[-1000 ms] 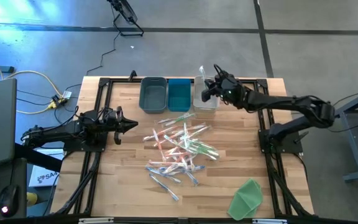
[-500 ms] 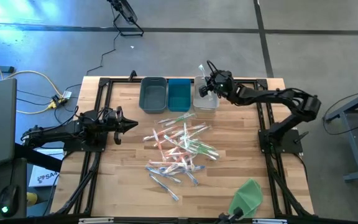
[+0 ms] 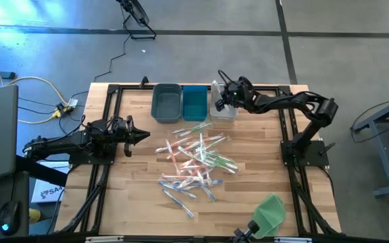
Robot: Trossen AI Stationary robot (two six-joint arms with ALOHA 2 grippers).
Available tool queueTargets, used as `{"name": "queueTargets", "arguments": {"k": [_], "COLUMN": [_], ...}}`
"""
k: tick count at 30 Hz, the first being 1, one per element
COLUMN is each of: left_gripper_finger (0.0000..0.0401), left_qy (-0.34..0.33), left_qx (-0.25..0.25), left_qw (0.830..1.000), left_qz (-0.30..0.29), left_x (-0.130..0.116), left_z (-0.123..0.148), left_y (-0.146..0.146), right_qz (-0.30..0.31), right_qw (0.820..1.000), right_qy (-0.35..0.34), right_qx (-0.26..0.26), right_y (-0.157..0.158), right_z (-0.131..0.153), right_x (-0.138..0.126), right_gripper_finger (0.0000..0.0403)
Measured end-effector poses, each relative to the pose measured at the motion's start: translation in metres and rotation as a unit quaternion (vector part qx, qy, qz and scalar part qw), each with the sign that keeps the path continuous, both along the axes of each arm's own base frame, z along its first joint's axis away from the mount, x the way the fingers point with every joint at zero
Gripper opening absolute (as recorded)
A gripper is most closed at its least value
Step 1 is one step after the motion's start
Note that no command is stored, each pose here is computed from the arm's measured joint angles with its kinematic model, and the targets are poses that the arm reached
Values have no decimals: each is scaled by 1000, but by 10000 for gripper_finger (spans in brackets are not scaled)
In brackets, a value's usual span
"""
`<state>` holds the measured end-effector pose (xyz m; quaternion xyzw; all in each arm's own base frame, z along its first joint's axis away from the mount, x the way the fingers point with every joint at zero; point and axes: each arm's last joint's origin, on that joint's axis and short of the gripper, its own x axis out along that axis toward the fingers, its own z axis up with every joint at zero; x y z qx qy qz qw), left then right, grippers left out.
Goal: Pick & Place Toothbrushes
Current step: Put the green toothbrush into the white bin
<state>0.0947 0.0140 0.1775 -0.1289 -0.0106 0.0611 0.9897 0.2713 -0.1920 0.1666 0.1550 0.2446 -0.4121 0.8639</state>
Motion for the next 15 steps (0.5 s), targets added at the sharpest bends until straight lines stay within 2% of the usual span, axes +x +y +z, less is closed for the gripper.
{"name": "queueTargets", "arguments": {"k": [15], "left_gripper_finger": [19], "left_qy": [-1], "left_qx": [0], "left_qw": [1000], "left_qz": [0], "left_x": [0], "left_z": [0], "left_y": [0], "right_qz": [16], "right_qw": [1000], "right_qy": [8], "right_qx": [5], "right_y": [0], "right_z": [-1], "right_x": [0], "right_gripper_finger": [2]}}
